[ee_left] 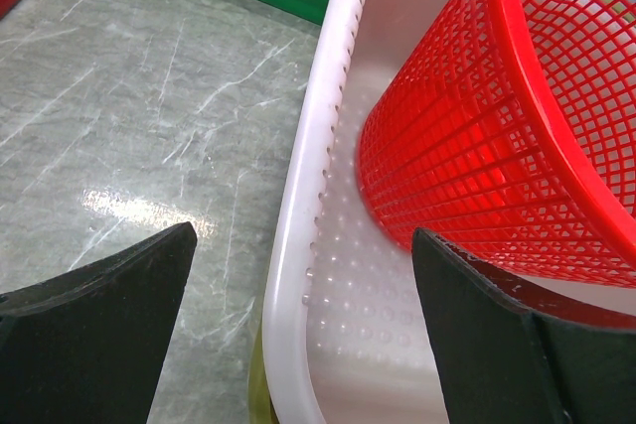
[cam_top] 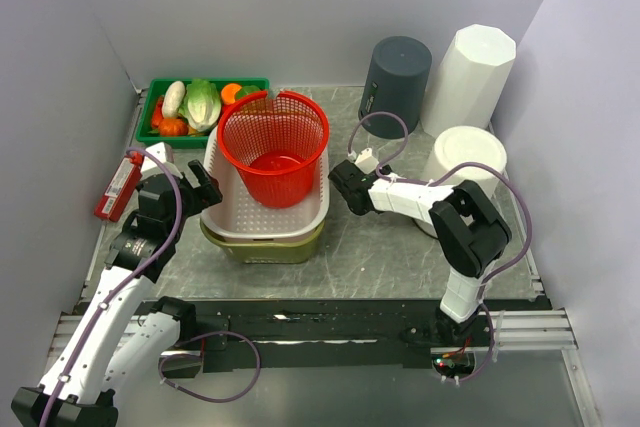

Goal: Turn the large container upside down
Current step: Turn the container upside down at the center of the board.

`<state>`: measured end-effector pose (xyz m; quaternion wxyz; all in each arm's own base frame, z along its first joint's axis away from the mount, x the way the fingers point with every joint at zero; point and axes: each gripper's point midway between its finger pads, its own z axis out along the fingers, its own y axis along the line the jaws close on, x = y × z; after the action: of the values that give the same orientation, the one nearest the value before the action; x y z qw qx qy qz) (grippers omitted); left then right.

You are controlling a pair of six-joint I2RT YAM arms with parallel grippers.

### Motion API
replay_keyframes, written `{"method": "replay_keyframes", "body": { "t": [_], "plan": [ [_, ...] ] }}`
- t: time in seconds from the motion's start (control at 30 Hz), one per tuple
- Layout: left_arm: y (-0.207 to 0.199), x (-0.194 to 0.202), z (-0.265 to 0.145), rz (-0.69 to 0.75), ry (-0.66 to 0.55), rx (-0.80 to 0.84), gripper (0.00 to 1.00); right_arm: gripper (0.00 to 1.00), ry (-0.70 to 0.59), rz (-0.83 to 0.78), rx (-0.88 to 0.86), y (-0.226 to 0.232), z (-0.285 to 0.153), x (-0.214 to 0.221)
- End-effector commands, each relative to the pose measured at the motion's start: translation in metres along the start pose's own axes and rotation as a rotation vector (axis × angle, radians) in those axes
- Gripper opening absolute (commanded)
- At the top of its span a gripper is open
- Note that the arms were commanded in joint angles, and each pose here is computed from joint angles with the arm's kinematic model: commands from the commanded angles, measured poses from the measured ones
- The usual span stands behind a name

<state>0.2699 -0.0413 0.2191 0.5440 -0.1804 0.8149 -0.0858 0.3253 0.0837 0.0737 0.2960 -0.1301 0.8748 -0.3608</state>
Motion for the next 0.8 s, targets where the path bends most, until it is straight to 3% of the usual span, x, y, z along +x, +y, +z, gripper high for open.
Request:
{"method": "replay_keyframes", "body": {
  "t": [0.0,0.37,0.77],
  "plan": [
    [-0.006,-0.012,-0.002,-0.013,-0.041,0.026,0.96,0.49,-0.029,0.059,-0.01,0.0,-0.002,-0.01],
    [-0.007,-0.011,-0.001,-0.01,-0.036,0.03,0.96,0.49,-0.059,0.135,-0.131,0.001,-0.017,-0.017],
    [-0.007,-0.011,0.0,-0.01,-0.034,0.029,0.96,0.5,-0.233,0.3,-0.24,-0.037,-0.086,-0.055]
  ]
}}
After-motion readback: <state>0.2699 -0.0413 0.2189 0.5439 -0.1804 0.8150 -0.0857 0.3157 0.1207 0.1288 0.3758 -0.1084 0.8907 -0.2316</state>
